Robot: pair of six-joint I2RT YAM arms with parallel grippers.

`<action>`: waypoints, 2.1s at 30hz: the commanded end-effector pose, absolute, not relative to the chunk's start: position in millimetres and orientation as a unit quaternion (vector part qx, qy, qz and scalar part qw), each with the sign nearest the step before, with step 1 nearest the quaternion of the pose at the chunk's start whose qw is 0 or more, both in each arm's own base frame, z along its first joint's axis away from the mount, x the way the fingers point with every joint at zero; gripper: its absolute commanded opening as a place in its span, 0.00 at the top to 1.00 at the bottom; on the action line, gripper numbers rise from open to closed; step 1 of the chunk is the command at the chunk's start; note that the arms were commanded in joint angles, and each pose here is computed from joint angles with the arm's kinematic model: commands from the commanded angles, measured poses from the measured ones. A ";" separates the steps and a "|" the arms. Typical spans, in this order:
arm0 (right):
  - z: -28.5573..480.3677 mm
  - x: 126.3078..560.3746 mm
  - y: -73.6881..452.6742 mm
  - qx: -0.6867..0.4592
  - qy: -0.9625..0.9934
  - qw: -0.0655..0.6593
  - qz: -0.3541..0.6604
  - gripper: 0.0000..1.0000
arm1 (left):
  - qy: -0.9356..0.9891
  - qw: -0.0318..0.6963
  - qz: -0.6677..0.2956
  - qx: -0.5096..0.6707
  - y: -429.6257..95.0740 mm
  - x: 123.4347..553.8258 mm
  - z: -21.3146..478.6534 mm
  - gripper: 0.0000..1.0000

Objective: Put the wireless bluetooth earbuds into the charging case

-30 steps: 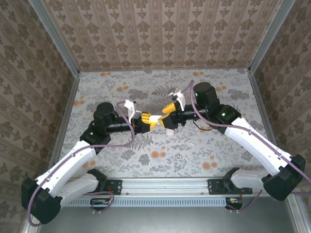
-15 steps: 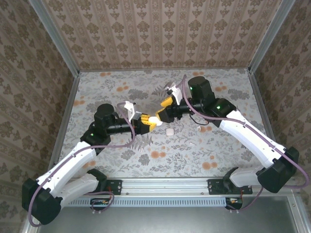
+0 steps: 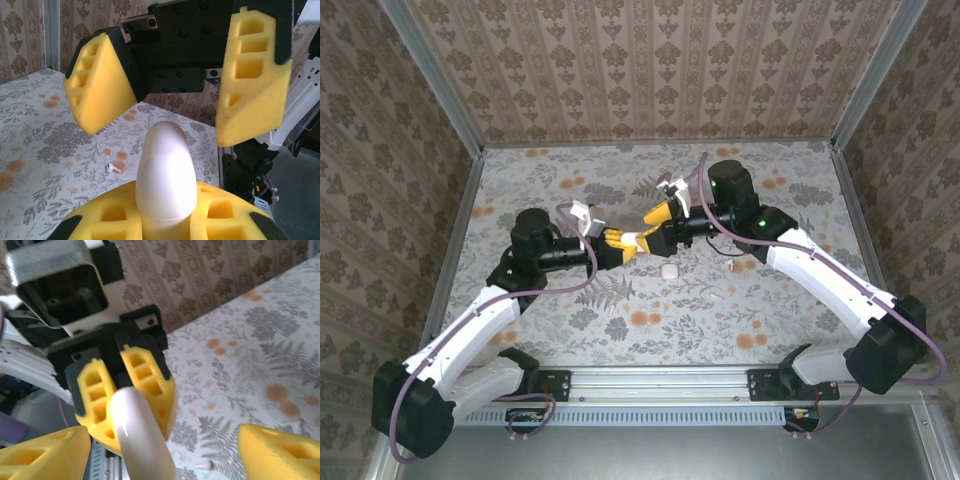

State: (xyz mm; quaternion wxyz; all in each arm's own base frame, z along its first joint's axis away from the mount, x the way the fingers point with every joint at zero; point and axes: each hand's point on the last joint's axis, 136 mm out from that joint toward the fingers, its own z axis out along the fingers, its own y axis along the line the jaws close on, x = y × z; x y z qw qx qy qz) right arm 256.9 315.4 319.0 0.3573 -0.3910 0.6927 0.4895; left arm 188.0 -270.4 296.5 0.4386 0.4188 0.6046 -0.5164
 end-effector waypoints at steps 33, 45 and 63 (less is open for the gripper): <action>298.3 326.4 305.9 -0.313 0.766 0.347 0.442 0.30 | 0.581 0.475 -0.514 0.415 -268.5 184.9 309.7 1.00; 309.0 331.3 297.1 -0.250 0.791 0.331 0.450 0.29 | 0.651 0.489 -0.458 0.357 -243.9 212.6 282.6 1.00; 127.3 384.1 330.7 -0.026 0.954 0.128 0.271 0.45 | 0.717 0.528 -0.333 0.311 -183.4 195.5 266.3 1.00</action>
